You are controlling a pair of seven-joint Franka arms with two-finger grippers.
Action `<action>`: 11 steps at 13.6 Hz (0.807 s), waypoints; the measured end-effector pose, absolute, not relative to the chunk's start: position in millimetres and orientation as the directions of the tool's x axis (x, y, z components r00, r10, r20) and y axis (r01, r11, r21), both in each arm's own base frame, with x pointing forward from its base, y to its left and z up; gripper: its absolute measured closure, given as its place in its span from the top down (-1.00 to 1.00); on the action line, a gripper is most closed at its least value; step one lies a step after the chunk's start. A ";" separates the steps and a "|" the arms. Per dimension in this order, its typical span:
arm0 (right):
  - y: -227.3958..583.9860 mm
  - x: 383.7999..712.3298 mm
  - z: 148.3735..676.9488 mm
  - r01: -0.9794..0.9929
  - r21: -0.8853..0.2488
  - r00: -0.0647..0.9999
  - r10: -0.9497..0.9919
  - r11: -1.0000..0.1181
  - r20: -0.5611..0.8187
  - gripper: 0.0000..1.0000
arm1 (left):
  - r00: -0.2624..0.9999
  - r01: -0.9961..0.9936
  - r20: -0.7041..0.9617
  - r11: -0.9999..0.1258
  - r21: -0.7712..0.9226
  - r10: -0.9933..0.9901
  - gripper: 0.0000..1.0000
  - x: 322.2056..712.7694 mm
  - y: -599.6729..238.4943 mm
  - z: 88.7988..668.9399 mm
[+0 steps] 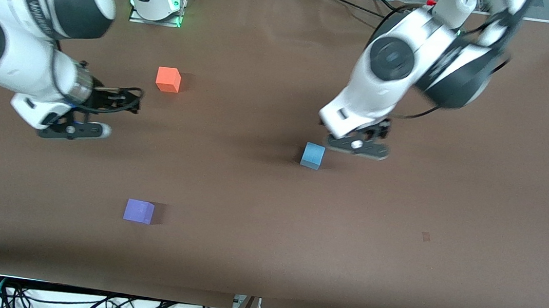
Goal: Place blue block between orange and purple blocks
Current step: 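Release the blue cube while the right gripper reaches toward it, then lower the right gripper onto the blue cube and grasp it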
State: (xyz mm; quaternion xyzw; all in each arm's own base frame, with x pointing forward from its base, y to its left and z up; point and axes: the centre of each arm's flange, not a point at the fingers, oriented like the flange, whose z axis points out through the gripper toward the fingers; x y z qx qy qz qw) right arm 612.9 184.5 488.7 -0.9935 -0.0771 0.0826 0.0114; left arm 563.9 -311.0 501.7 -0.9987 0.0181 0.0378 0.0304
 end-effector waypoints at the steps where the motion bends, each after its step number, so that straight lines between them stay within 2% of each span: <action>1: 211.5 612.0 477.6 0.141 -0.031 0.978 0.144 -0.989 -0.149 1.00 | 0.998 0.014 -0.062 -0.997 -0.079 0.019 1.00 569.5 -277.6 522.0; 4: 300.4 605.5 427.3 0.052 -0.023 0.994 0.054 -0.998 -0.098 1.00 | 0.991 0.123 -0.051 -0.988 -0.091 0.128 1.00 597.9 -163.2 555.5; 7: 380.9 588.1 381.2 -0.048 -0.049 0.998 -0.046 -0.998 -0.035 1.00 | 0.992 0.096 -0.076 -0.992 -0.083 0.103 1.00 616.0 -68.0 558.2; 11: 489.8 544.8 316.5 -0.191 -0.154 0.979 -0.200 -0.969 0.045 1.00 | 0.990 0.083 -0.108 -0.994 -0.071 0.090 1.00 624.5 -11.3 544.2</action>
